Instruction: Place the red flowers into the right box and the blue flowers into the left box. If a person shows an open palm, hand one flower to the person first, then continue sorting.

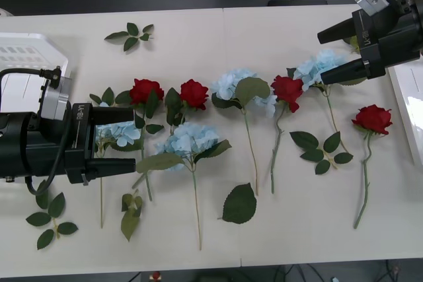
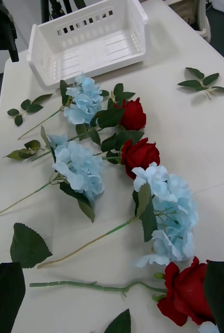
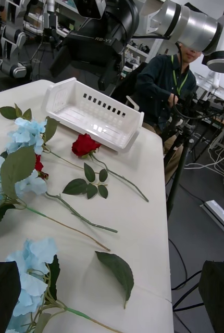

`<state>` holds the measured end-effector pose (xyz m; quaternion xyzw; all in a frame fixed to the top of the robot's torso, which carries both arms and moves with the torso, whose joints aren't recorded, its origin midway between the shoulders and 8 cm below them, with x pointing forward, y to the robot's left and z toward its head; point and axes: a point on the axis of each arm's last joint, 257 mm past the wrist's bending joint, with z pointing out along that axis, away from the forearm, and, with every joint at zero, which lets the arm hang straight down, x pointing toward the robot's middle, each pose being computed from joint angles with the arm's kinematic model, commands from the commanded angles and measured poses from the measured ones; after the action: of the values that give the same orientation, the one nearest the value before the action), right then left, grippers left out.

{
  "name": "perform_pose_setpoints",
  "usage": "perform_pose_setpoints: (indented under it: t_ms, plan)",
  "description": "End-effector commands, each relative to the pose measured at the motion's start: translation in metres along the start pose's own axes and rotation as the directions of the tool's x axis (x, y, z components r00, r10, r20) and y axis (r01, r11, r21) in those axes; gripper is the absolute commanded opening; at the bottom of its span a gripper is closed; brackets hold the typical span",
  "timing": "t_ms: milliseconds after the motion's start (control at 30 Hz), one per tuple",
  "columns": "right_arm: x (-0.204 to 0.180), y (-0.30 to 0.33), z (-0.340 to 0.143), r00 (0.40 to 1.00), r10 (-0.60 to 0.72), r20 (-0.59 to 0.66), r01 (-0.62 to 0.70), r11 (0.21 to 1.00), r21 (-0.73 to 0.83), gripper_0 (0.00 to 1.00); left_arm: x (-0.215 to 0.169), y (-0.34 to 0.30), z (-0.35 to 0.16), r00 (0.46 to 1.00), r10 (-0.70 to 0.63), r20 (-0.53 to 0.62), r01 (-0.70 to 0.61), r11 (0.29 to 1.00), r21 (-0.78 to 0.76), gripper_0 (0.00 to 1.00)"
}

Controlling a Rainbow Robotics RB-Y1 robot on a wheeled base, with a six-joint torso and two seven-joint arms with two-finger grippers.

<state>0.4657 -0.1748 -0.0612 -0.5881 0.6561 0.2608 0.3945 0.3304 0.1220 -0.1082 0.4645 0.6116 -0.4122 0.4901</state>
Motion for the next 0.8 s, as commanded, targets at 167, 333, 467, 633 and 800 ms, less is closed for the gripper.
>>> perform_pose_setpoints:
  t_ms: [167,333,467,633,800]
  plan:
    - [0.046,0.009,0.000,0.994,0.107,-0.037,-0.107,0.994,0.001,1.00,-0.027,-0.009,-0.032,0.994,0.098,-0.044,-0.098,0.995,-0.004,1.00]
    - [0.048,-0.001,-0.021,0.994,0.059,-0.090,-0.056,0.998,0.037,1.00,-0.048,-0.014,-0.052,0.993,-0.040,-0.115,0.038,0.999,-0.027,1.00]
    - [0.071,-0.006,-0.037,0.979,0.033,-0.199,-0.022,0.998,0.059,1.00,-0.034,-0.003,-0.070,0.960,-0.222,-0.168,0.204,0.972,-0.120,1.00]
    - [0.125,-0.011,-0.061,0.885,0.279,-0.372,-0.225,0.957,0.183,1.00,0.019,0.021,-0.096,0.852,-0.467,-0.238,0.378,0.862,-0.338,1.00]
    - [0.169,-0.006,-0.085,0.726,0.519,-0.452,-0.400,0.853,0.336,1.00,0.063,0.044,-0.125,0.735,-0.643,-0.217,0.455,0.704,-0.546,1.00]
